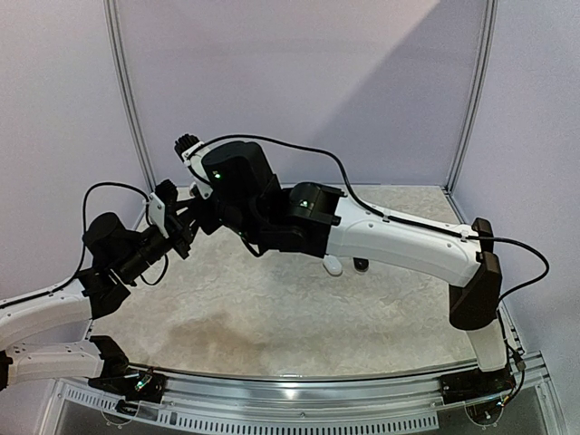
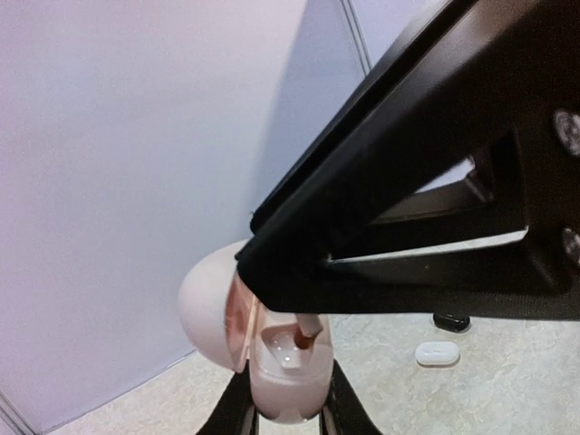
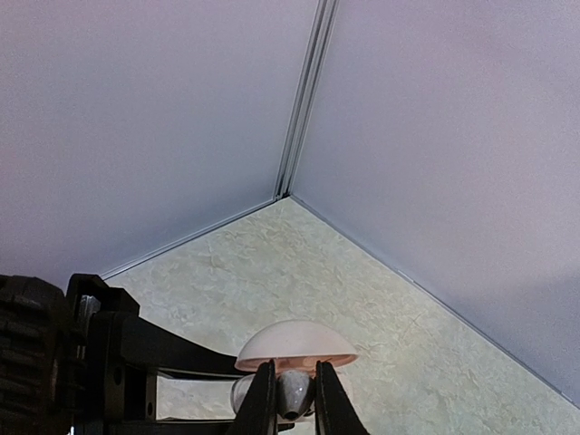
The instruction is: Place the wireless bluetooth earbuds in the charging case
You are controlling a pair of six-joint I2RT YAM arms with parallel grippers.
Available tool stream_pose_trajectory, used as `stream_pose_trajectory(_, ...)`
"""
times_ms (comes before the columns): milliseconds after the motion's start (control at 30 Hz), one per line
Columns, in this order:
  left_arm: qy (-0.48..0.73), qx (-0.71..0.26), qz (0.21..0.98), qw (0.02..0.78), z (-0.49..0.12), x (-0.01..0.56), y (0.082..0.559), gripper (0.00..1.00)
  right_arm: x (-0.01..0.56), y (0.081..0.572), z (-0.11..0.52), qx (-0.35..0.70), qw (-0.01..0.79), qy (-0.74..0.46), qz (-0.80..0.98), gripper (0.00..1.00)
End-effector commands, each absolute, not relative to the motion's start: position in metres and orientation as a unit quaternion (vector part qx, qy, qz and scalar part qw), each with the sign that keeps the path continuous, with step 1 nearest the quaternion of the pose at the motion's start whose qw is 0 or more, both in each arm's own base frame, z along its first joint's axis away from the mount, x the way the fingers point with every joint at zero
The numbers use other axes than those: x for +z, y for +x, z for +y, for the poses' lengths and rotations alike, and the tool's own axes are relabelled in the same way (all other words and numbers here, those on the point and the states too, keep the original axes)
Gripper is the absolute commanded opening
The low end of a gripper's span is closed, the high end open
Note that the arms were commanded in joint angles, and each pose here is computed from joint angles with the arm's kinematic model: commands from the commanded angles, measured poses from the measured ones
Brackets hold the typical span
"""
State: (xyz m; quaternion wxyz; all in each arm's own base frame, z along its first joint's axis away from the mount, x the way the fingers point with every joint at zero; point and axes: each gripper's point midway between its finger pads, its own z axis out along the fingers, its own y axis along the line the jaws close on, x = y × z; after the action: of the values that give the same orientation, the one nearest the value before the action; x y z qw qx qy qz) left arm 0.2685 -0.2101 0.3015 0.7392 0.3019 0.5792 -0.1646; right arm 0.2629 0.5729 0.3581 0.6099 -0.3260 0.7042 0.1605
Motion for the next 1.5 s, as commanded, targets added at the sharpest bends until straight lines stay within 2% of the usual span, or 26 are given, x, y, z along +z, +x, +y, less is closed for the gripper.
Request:
stream_pose_trajectory(0, 0.294, -0.174, 0.551, 0.761, -0.212, 0.321, 0.262, 0.0, 0.331, 0.278, 0.562, 0.097, 0.597, -0.335, 0.723, 0.05)
stream_pose_trajectory(367, 0.295, -0.176, 0.548, 0.763, -0.212, 0.323, 0.261, 0.0, 0.309, 0.274, 0.574, 0.114, 0.575, -0.358, 0.727, 0.08)
stream_pose_trajectory(700, 0.293, -0.176, 0.548, 0.763, -0.212, 0.322, 0.261, 0.0, 0.3, 0.272, 0.576, 0.122, 0.56, -0.365, 0.733, 0.21)
stream_pose_trajectory(1100, 0.294, -0.186, 0.549, 0.76, -0.214, 0.321, 0.26, 0.0, 0.314, 0.276, 0.576, 0.131, 0.574, -0.352, 0.728, 0.14)
stream_pose_trajectory(1467, 0.279, -0.221, 0.558, 0.75, -0.216, 0.321, 0.258, 0.0, 0.311, 0.279, 0.578, 0.132, 0.572, -0.351, 0.73, 0.17)
